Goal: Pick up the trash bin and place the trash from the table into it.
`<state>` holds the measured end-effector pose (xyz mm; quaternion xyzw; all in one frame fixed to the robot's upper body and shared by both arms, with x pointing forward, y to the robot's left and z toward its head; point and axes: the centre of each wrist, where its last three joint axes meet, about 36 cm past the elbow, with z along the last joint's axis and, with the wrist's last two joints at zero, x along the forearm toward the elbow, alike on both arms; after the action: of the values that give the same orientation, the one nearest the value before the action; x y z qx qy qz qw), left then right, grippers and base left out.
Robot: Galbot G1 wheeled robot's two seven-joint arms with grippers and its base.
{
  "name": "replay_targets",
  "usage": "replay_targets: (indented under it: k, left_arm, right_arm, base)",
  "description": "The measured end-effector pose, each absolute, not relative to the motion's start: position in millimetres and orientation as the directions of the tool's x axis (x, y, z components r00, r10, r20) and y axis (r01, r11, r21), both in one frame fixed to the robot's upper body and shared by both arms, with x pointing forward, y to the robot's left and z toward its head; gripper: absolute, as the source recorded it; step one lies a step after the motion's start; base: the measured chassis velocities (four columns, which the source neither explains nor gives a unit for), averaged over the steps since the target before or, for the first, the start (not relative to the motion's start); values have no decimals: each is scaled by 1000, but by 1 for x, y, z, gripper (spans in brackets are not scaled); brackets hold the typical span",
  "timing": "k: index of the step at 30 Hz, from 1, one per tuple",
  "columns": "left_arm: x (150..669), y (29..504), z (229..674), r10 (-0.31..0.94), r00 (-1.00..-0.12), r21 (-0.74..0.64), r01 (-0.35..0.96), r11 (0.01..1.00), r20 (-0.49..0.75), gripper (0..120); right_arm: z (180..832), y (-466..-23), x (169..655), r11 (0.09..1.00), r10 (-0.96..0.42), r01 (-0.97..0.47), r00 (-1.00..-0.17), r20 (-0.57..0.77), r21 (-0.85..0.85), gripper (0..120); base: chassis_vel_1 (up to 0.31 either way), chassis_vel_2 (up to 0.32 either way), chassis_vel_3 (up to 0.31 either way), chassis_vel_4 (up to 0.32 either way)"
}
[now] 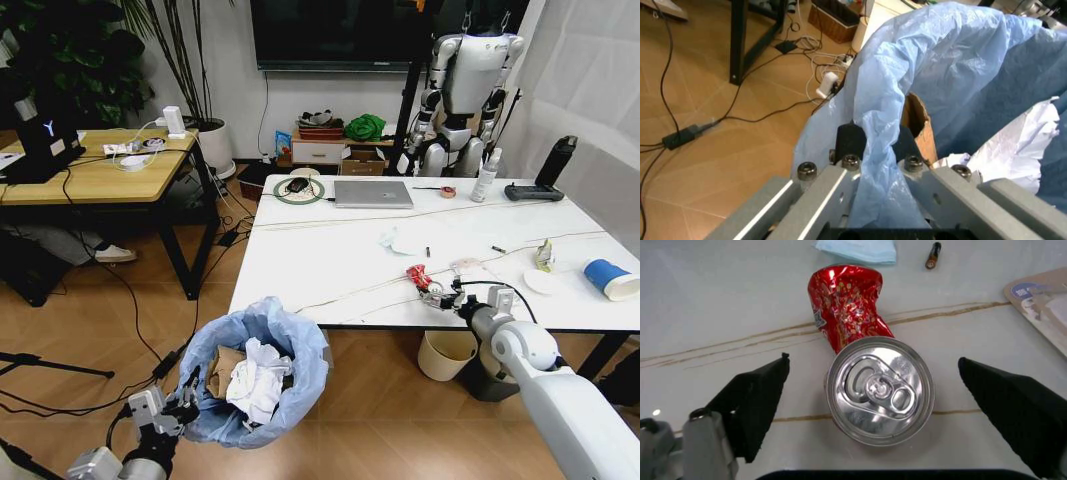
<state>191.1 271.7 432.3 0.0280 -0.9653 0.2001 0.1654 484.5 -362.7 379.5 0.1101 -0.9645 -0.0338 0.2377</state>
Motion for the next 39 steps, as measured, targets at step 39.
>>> replay_targets:
  k: [39]
  left_arm:
    - [191, 267, 427, 7, -942, -397, -135, 908, 337, 0]
  right_arm:
    - [471, -254, 422, 716, -674, -658, -738, -12, 232, 46]
  base:
    - [0, 0, 0, 0]
